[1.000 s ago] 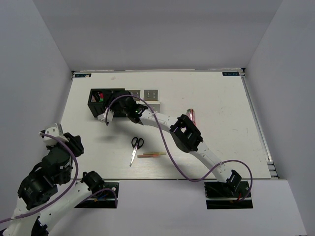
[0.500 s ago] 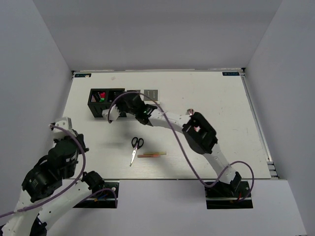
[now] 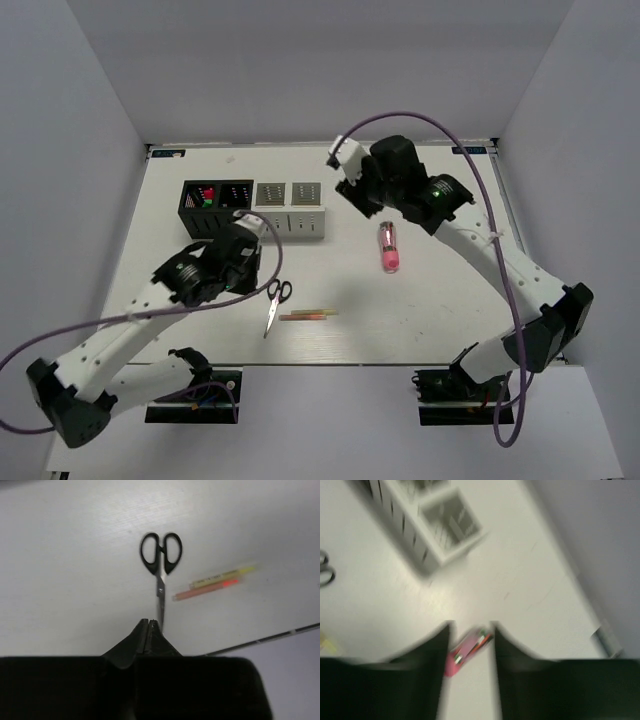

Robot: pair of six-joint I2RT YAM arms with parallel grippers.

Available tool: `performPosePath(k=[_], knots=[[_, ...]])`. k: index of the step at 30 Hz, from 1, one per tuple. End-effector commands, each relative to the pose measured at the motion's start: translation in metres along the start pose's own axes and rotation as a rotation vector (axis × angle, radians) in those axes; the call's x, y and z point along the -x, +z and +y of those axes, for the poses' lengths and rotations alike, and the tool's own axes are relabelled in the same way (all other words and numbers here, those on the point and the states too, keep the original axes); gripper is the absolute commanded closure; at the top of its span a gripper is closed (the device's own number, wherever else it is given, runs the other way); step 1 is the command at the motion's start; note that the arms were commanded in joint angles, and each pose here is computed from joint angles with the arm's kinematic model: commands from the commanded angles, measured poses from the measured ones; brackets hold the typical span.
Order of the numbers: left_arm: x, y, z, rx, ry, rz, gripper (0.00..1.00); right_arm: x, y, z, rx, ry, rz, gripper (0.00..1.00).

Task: Sort the stationery into containers
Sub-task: Pick up the scissors from the center of the board.

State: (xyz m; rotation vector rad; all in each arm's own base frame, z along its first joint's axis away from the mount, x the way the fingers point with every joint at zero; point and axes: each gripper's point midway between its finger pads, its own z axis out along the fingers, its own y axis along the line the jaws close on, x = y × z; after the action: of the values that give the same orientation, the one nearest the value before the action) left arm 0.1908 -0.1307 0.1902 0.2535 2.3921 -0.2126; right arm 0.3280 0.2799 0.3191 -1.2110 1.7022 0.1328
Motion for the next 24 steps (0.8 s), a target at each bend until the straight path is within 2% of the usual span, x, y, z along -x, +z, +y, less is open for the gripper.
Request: performPosePath(k=[1,2,3,4,5,6,8,9,10,11,13,17,24], knots=[[-0.013,0.022,-0.034,-0.137,0.001,0.114,1.0,-0.114,-0.005,0.039,0.129,0.281,0.366,0.4],[-0.021,0.036,-0.036,-0.116,0.011,0.17,1.0,-0.136,-0.006,0.046,0.154,0.318,0.424,0.37],[-0.016,0.043,-0.04,-0.12,-0.002,0.158,1.0,-0.143,-0.007,0.048,0.182,0.401,0.431,0.48],[-0.018,0.048,-0.046,-0.139,-0.004,0.178,1.0,-0.155,-0.009,0.045,0.18,0.44,0.446,0.77],[-0.024,0.063,-0.047,-0.125,-0.002,0.223,0.97,-0.159,-0.009,0.045,0.183,0.463,0.444,1.0],[-0.019,0.07,-0.053,-0.145,-0.014,0.205,0.92,-0.165,-0.01,0.049,0.205,0.523,0.448,1.0],[-0.027,0.088,-0.057,-0.165,-0.037,0.273,0.85,-0.173,-0.009,0.038,0.167,0.574,0.41,1.0],[-0.026,0.093,-0.062,-0.191,-0.033,0.275,0.78,-0.176,-0.009,0.046,0.197,0.599,0.406,0.65],[-0.03,0.101,-0.056,-0.175,-0.044,0.299,0.76,-0.178,-0.007,0.04,0.186,0.623,0.39,0.49],[-0.028,0.106,-0.055,-0.174,-0.046,0.292,0.73,-0.178,-0.007,0.039,0.186,0.635,0.379,0.45],[-0.029,0.118,-0.042,-0.142,-0.066,0.29,0.62,-0.183,-0.006,0.04,0.184,0.678,0.353,0.44],[-0.029,0.131,-0.021,-0.116,-0.131,0.27,0.6,-0.189,-0.007,0.044,0.191,0.703,0.311,0.44],[-0.045,0.153,0.002,-0.075,-0.16,0.277,0.58,-0.187,-0.014,0.039,0.176,0.702,0.259,0.44]])
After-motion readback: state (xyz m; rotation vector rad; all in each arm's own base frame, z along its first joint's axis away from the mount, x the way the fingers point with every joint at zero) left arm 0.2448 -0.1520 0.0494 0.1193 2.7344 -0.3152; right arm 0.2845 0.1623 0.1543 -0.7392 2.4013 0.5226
